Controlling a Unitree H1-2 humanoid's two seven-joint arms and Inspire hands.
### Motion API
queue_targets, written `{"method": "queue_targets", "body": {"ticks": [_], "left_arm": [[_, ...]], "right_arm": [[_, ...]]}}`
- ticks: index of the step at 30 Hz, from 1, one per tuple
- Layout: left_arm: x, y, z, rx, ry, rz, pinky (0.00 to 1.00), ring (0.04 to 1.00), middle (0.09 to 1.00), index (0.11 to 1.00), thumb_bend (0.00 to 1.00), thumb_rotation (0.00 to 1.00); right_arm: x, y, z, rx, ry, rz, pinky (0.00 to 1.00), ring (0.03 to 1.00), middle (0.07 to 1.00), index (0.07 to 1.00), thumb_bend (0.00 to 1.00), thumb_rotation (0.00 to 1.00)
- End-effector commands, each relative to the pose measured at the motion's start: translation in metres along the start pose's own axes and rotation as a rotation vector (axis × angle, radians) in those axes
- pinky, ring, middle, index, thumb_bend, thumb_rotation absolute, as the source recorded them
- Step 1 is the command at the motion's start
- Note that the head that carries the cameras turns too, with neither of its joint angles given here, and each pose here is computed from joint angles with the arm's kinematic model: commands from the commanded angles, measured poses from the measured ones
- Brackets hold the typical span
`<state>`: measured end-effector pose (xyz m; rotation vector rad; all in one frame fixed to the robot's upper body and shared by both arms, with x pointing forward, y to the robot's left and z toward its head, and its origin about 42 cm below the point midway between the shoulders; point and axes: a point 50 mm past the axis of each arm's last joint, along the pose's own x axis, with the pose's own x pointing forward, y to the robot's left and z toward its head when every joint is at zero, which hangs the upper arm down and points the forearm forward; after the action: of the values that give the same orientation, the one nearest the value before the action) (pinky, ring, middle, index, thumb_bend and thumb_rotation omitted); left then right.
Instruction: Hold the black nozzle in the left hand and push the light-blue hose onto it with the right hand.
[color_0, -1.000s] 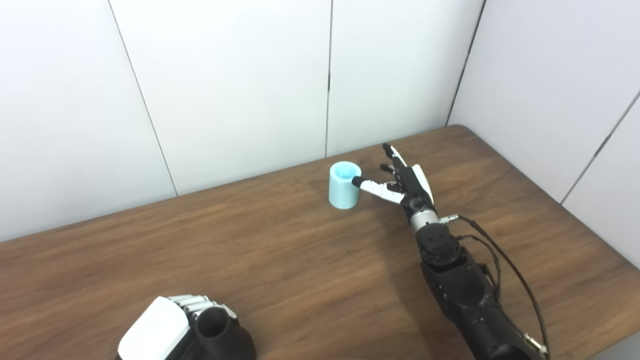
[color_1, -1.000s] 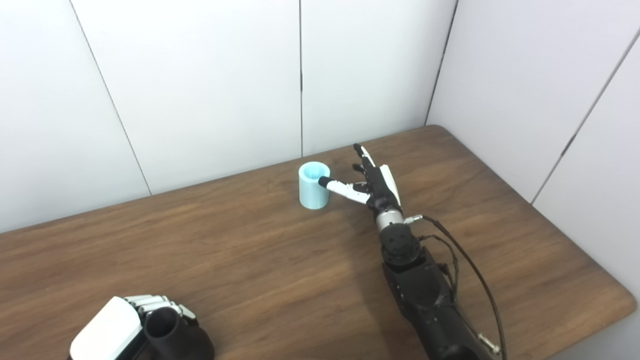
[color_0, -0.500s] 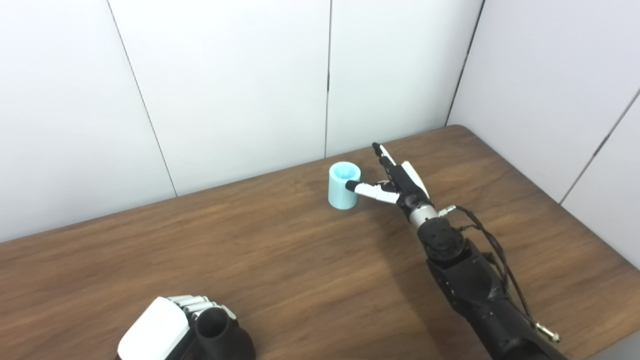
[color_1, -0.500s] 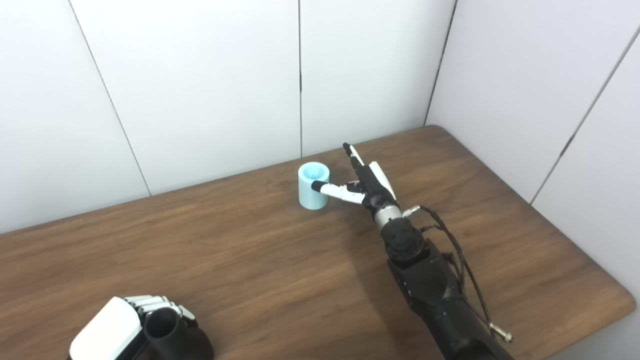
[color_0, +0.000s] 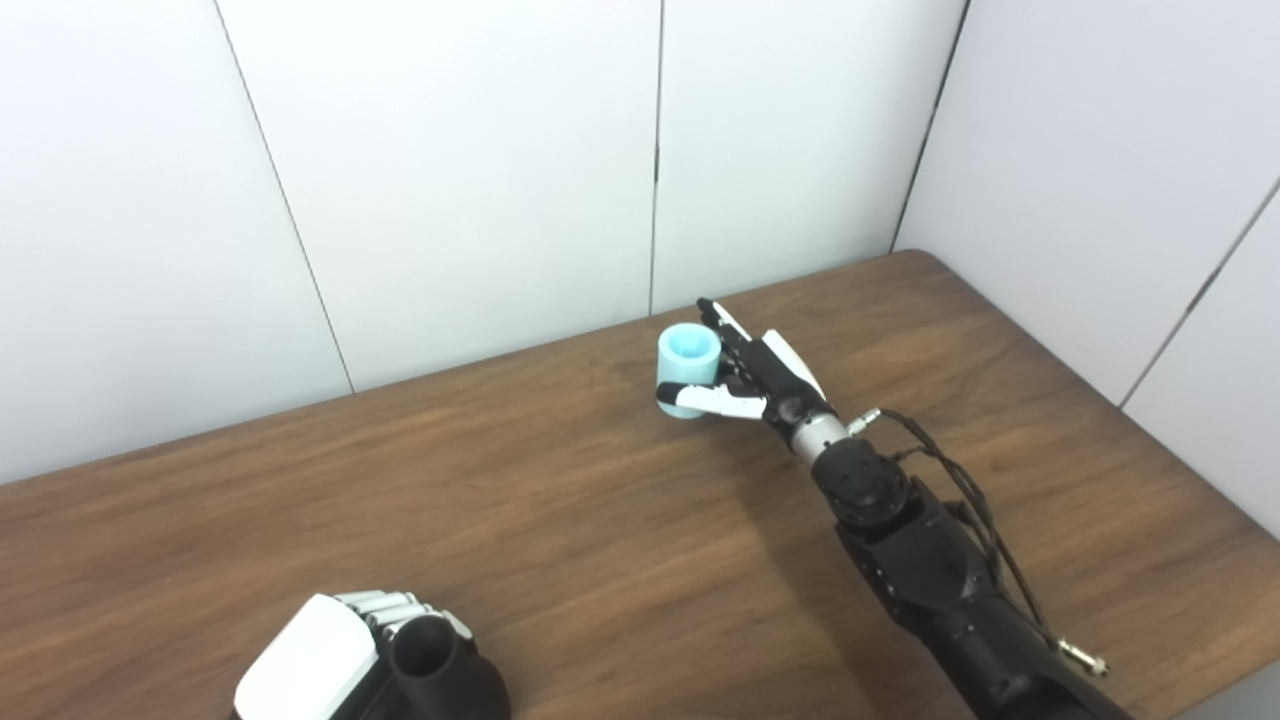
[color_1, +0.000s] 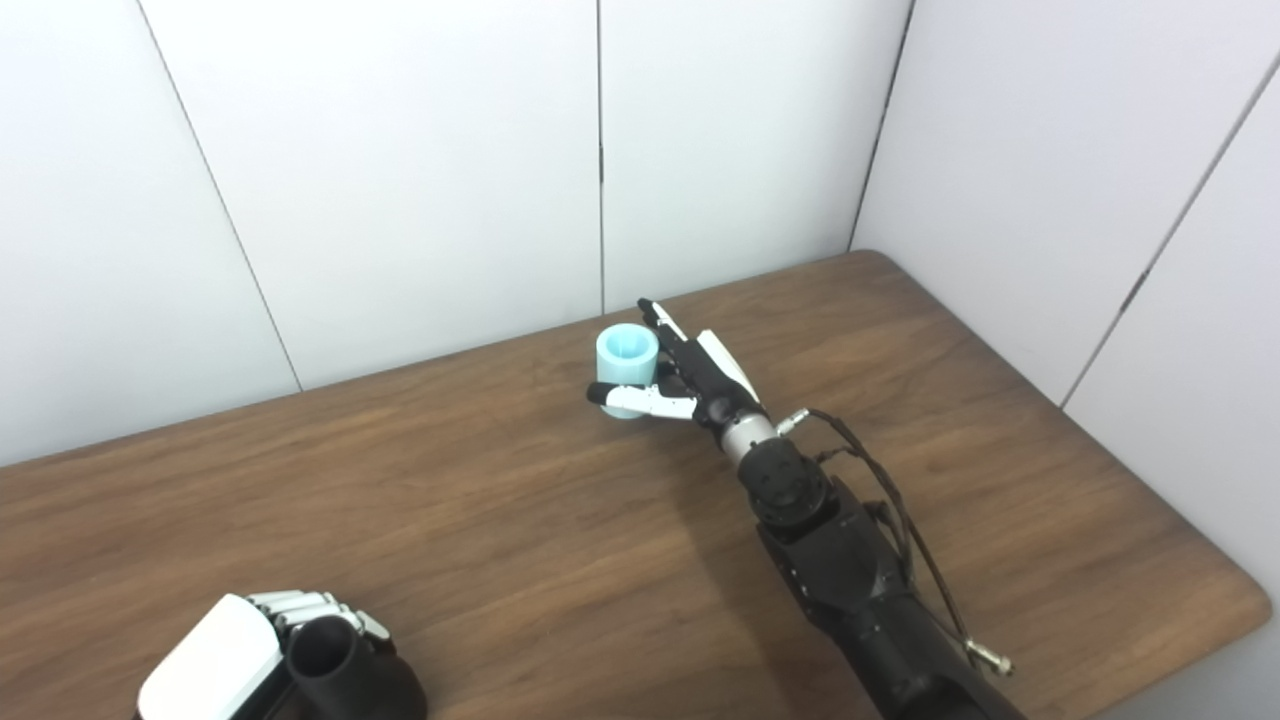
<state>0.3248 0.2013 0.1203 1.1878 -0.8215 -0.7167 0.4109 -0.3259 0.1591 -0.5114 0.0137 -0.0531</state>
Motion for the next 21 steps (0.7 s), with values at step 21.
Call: {"method": "queue_targets", "body": {"ticks": [21], "left_arm": [[-0.032,-0.021,0.009,-0.014,0.038,-0.183,0.43,0.542,0.495,0.483,0.52,0.00]], "right_arm": [[0.019,0.007,0.013,-0.012,0.008,-0.020,0.83,0.899,0.911,0.902,1.00,0.47]]}}
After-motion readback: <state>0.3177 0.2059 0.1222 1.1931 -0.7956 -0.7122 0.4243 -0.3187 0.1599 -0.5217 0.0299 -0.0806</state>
